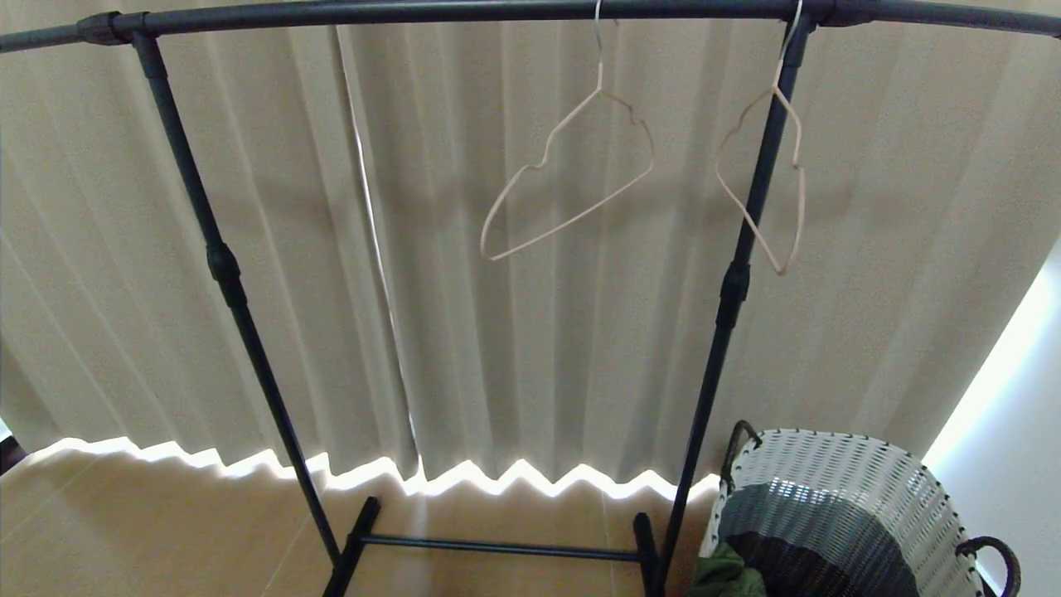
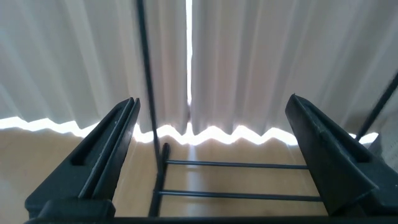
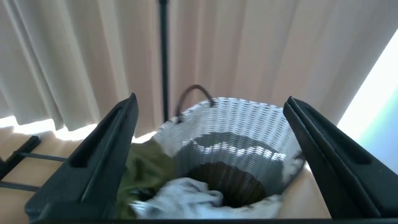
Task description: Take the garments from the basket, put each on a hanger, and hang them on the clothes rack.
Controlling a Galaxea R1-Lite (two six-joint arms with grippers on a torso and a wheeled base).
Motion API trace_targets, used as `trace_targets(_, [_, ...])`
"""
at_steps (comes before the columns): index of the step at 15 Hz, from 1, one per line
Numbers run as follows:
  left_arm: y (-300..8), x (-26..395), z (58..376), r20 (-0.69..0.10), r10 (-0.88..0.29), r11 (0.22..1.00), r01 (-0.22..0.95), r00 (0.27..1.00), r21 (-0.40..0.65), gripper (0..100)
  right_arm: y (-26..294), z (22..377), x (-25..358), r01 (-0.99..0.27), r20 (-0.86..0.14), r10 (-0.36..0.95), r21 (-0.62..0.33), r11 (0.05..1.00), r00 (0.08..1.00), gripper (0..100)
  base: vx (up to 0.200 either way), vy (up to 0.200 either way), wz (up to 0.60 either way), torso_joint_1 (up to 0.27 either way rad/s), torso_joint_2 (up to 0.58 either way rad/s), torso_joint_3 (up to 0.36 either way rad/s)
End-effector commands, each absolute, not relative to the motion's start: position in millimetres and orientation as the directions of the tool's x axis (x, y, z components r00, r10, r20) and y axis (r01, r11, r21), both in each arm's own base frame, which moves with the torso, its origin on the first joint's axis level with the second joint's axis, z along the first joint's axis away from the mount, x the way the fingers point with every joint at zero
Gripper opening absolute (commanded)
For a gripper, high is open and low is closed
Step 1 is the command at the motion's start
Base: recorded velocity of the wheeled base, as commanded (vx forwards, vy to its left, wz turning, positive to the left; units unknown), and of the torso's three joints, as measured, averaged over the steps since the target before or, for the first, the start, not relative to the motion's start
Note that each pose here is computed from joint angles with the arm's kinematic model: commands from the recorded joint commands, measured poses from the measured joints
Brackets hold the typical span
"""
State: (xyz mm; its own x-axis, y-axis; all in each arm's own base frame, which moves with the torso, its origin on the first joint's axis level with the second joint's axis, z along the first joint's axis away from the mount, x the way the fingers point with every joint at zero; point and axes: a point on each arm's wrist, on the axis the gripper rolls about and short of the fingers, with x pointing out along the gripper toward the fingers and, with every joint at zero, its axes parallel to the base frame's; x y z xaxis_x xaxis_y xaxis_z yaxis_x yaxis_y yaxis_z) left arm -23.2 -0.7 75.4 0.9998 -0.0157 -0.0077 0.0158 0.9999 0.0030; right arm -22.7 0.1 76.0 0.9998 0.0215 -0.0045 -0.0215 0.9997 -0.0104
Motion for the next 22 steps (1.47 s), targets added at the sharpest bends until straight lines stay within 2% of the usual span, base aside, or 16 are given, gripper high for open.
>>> trace_targets(1, [-0.7, -23.0, 75.1, -0.009, -0.015, 1.0, 0.015, 1.0, 0.003, 100, 0.0, 75.7, -22.7, -0.023, -0.005, 0.023, -0.011, 1.0, 1.0, 100, 0.0, 0.0, 0.0, 0.0, 0.0, 0.0])
trace_targets(3, [-0.7, -23.0, 75.1, -0.009, -0.015, 1.0, 0.015, 1.0, 0.003, 100, -0.2, 79.0, -23.4, -0.014, 0.012, 0.014, -0.005, 1.0, 1.0, 100, 0.0, 0.0, 0.0, 0.0, 0.0, 0.0])
trace_targets(4, [-0.7, -23.2, 75.5, -0.008, -0.015, 1.0, 0.015, 1.0, 0.003, 100, -0.2, 93.3, -27.7, -0.016, 0.058, 0.017, -0.008, 1.0, 0.998, 100, 0.0, 0.0, 0.0, 0.0, 0.0, 0.0])
trace_targets(5, [-0.7, -23.2, 75.5, -0.008, -0.015, 1.0, 0.015, 1.0, 0.003, 100, -0.2, 95.2, -28.2, -0.016, 0.061, 0.017, -0.01, 1.0, 0.998, 100, 0.0, 0.0, 0.0, 0.0, 0.0, 0.0])
trace_targets(6, [-0.8, -23.0, 75.1, -0.009, -0.018, 1.0, 0.018, 1.0, 0.006, 100, -0.6, 115.2, -32.4, -0.026, 0.037, 0.028, -0.043, 0.999, 0.999, 100, 0.0, 0.0, 0.0, 0.0, 0.0, 0.0])
trace_targets(7, [-0.8, -23.0, 75.1, -0.009, -0.018, 1.0, 0.018, 1.0, 0.006, 100, -1.3, 121.2, -31.4, -0.054, -0.029, 0.051, -0.153, 0.987, 0.998, 100, 0.0, 0.0, 0.0, 0.0, 0.0, 0.0])
trace_targets(8, [-0.7, -23.2, 75.5, -0.008, -0.017, 1.0, 0.017, 1.0, 0.004, 100, -2.0, 123.6, -27.0, -0.096, -0.092, 0.079, -0.192, 0.977, 0.993, 100, 0.0, 0.0, 0.0, 0.0, 0.0, 0.0])
trace_targets(9, [-0.7, -23.0, 75.1, -0.009, -0.015, 1.0, 0.015, 1.0, 0.003, 100, -2.2, 124.2, -23.4, -0.123, -0.132, 0.097, -0.204, 0.971, 0.987, 100, 0.0, 0.0, 0.0, 0.0, 0.0, 0.0])
trace_targets(10, [-0.7, -23.2, 75.5, -0.008, -0.014, 1.0, 0.014, 1.0, 0.003, 100, -0.9, 125.2, -6.8, -0.182, -0.27, 0.112, -0.251, 0.951, 0.956, 100, 0.0, 0.0, 0.0, 0.0, 0.0, 0.0])
trace_targets(11, [-0.7, -23.0, 75.1, -0.009, -0.015, 1.0, 0.015, 1.0, 0.003, 100, 0.6, 124.9, 5.7, -0.211, -0.364, 0.107, -0.261, 0.942, 0.925, 100, 0.0, 0.0, 0.0, 0.0, 0.0, 0.0])
trace_targets(14, [-0.7, -23.2, 75.5, -0.008, -0.014, 1.0, 0.014, 1.0, 0.003, 100, 4.6, 117.6, 38.4, -0.336, -0.597, 0.094, -0.309, 0.89, 0.797, 100, 0.0, 0.0, 0.0, 0.0, 0.0, 0.0])
trace_targets(15, [-0.7, -23.0, 75.1, -0.009, -0.015, 1.0, 0.015, 1.0, 0.003, 100, 5.8, 114.4, 47.0, -0.395, -0.649, 0.093, -0.337, 0.855, 0.755, 100, 0.0, 0.0, 0.0, 0.0, 0.0, 0.0])
trace_targets(18, [-0.7, -23.0, 75.1, -0.009, -0.017, 1.0, 0.017, 1.0, 0.003, 100, 7.8, 102.8, 59.7, -0.529, -0.721, 0.096, -0.404, 0.746, 0.686, 100, 0.0, 0.0, 0.0, 0.0, 0.0, 0.0])
trace_targets(19, [-0.7, -23.2, 75.5, -0.008, -0.015, 1.0, 0.015, 1.0, 0.003, 100, 8.3, 88.1, 64.1, -0.623, -0.776, 0.087, -0.429, 0.654, 0.625, 100, 0.0, 0.0, 0.0, 0.0, 0.0, 0.0])
trace_targets(21, [-0.6, -23.0, 75.1, -0.009, -0.012, 1.0, 0.012, 1.0, 0.0, 100, 8.6, 75.4, 66.9, -0.695, -0.834, 0.077, -0.4, 0.597, 0.546, 100, 0.0, 0.0, 0.0, 0.0, 0.0, 0.0])
trace_targets(22, [-0.6, -23.0, 75.1, -0.009, -0.012, 1.0, 0.012, 1.0, 0.0, 100, 8.6, 75.4, 66.9, -0.695, -0.834, 0.077, -0.4, 0.597, 0.546, 100, 0.0, 0.0, 0.0, 0.0, 0.0, 0.0])
